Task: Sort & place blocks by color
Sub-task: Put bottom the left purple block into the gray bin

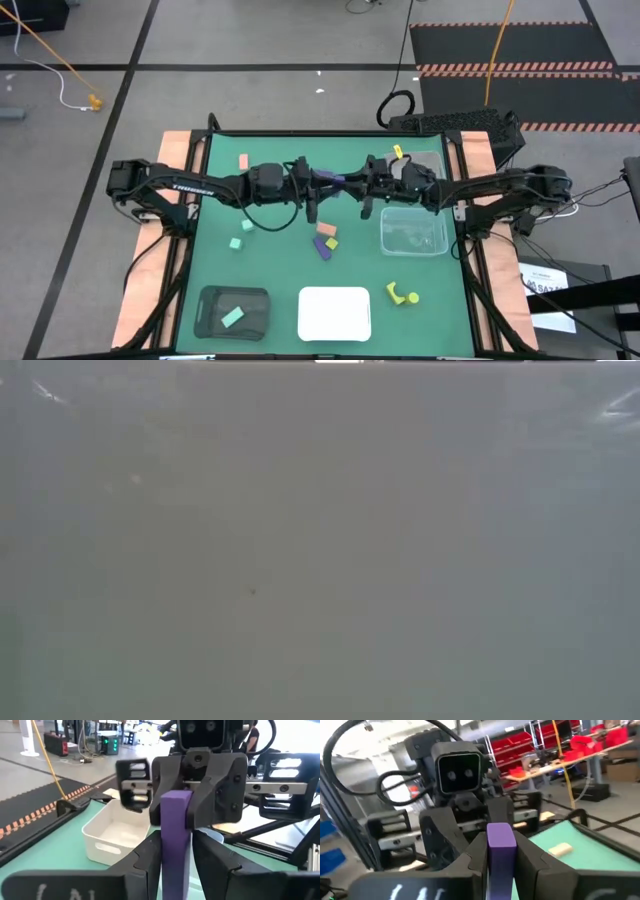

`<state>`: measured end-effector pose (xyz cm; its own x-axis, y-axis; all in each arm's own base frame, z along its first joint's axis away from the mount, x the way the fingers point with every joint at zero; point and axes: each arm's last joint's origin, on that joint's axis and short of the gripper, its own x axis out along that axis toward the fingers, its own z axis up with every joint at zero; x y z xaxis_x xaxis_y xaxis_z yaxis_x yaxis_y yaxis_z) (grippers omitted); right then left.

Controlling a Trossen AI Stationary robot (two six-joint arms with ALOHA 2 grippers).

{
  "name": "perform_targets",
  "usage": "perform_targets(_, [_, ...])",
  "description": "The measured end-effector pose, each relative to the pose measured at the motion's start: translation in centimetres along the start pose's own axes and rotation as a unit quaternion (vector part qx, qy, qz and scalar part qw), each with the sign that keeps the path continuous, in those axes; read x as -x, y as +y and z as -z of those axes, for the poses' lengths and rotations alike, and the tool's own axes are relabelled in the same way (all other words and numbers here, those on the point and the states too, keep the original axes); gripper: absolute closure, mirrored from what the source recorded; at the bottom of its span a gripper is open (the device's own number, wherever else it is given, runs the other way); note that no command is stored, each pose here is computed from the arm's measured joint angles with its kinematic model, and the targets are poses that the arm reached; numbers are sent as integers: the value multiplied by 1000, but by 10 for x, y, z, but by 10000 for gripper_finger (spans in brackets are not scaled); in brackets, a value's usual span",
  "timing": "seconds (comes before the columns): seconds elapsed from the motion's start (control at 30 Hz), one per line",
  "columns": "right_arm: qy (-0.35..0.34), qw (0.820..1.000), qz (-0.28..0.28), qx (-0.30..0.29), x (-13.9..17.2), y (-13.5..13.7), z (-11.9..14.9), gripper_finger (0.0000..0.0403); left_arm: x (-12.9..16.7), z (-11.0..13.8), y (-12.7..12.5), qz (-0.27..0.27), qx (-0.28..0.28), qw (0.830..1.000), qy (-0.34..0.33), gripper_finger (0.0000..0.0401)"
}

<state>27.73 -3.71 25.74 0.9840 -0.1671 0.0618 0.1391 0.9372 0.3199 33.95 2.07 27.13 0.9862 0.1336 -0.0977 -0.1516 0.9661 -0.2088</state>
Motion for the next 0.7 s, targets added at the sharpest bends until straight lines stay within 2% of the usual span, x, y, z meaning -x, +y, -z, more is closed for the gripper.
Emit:
perform_targets(0.2, [26, 997, 54, 43, 20, -4, -15, 362, 0, 7, 5, -10, 7, 999, 44, 289])
perform_targets(0.4, [108, 983, 139, 55, 49, -14, -19, 362, 1, 13, 20, -52, 13, 995, 84, 289])
perform_targets(0.53, [161, 960, 218, 63, 67, -25, -18, 362, 2, 14, 30, -69, 21, 993, 94, 288])
perform_targets(0.7, [223, 922, 309, 71, 84, -39, -10, 362, 2, 11, 44, -91, 25, 992, 90, 288])
